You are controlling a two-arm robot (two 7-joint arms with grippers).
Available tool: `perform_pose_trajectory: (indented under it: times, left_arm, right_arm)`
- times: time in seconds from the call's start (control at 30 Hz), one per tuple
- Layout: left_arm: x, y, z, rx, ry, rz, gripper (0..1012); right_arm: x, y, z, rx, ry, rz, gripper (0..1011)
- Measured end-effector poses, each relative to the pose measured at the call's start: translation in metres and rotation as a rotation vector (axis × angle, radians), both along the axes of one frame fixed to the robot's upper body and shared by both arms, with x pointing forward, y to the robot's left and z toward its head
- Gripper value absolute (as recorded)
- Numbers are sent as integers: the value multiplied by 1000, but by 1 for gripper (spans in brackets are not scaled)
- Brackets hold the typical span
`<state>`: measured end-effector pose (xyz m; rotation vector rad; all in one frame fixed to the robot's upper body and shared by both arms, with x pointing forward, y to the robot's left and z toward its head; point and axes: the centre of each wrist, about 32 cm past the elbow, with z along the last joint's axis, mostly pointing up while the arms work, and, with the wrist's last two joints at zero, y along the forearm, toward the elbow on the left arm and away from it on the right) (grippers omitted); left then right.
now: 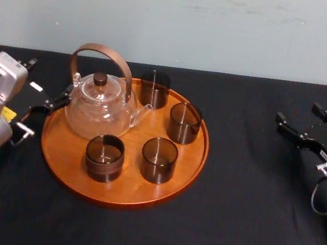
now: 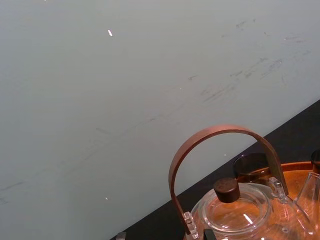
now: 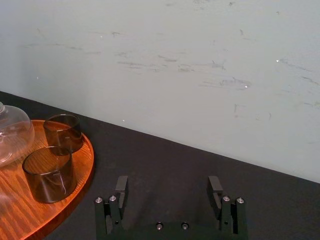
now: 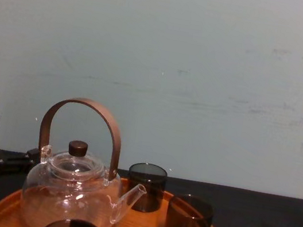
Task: Pick up the glass from the table and place it on the tray.
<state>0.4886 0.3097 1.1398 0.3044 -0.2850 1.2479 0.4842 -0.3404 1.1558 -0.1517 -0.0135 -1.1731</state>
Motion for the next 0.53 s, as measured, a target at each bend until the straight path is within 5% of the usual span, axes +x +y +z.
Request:
perform_pose_trajectory:
  times: [0.53]
  left_arm:
    - [0, 0, 0, 0, 0, 0, 1001]
  right_arm:
    - [0, 0, 0, 0, 1, 1, 1002]
